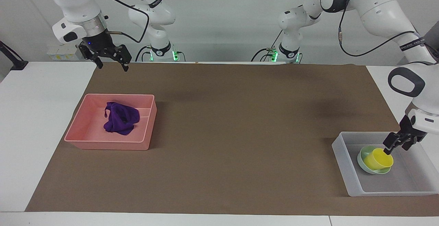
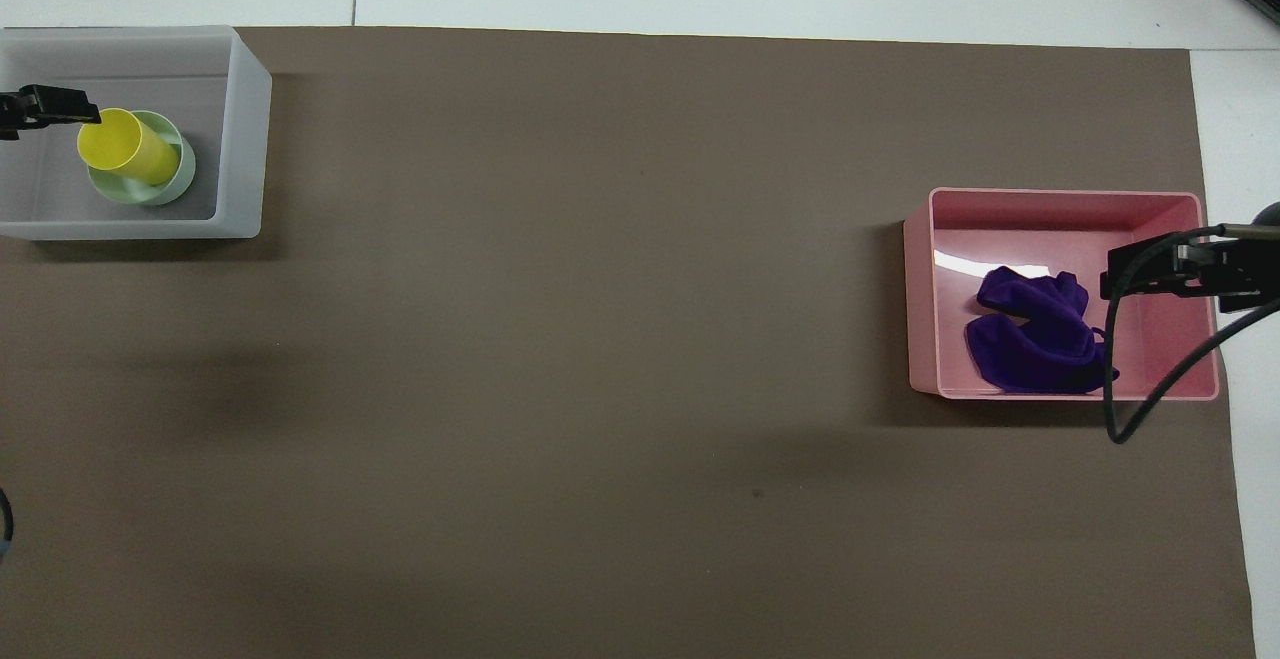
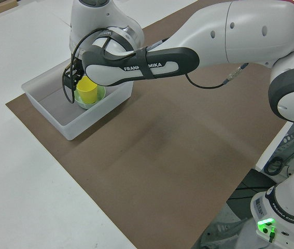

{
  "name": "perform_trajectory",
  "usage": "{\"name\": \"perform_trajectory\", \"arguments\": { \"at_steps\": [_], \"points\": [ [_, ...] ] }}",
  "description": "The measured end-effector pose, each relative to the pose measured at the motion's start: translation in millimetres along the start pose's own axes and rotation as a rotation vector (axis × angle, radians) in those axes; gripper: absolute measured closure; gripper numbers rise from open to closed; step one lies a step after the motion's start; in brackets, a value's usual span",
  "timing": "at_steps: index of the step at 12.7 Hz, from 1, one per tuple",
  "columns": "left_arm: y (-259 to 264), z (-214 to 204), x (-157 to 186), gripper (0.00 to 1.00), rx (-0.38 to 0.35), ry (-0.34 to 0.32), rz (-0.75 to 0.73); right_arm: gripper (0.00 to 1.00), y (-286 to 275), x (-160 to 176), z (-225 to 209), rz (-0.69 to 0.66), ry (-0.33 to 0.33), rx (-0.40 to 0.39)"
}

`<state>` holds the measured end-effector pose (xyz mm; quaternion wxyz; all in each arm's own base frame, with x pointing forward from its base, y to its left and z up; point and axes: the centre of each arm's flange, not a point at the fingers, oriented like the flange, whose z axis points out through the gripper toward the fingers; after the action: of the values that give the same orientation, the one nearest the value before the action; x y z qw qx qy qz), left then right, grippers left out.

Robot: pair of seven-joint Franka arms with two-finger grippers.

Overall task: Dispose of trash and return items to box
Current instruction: 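Lower the yellow cup into the green bowl with the left gripper, then open the left gripper and withdraw it from the yellow cup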

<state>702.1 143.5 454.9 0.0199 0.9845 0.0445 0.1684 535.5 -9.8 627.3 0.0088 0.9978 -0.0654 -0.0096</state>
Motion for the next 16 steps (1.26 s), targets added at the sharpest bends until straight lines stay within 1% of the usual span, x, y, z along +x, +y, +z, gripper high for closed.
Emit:
{"name": "perform_trajectory", "arguments": {
  "at_steps": [2,4,7,10,12,13,16],
  "points": [
    [44.1,-43.1,1.9,0.00,-0.015,0.016,0.077,0.00,0.0,0.0,0.0,0.000,0.000,0.000],
    [86.9,-70.8,-7.1,0.00,-0.033,0.015,0.148,0.00,0.0,0.0,0.0,0.000,0.000,0.000],
    [154.4,-100.8,-40.0,0.00,-0.064,-0.012,0.248,0.00,-0.3,0.0,0.0,0.000,0.000,0.000],
    [204.8,-145.1,-78.1,0.00,-0.091,-0.074,0.335,0.00,-0.3,0.0,0.0,0.000,0.000,0.001],
    [222.7,-165.0,-93.9,0.00,-0.089,-0.108,0.362,0.00,-0.3,0.0,0.0,0.000,0.000,0.001],
    [225.0,-170.7,-97.9,0.00,-0.069,-0.124,0.376,0.00,-0.3,0.0,0.0,0.000,0.000,0.001],
    [225.8,-192.0,-99.5,0.00,-0.043,-0.190,0.395,0.00,-1.3,-0.1,0.0,-0.002,0.000,0.001]
  ]
}}
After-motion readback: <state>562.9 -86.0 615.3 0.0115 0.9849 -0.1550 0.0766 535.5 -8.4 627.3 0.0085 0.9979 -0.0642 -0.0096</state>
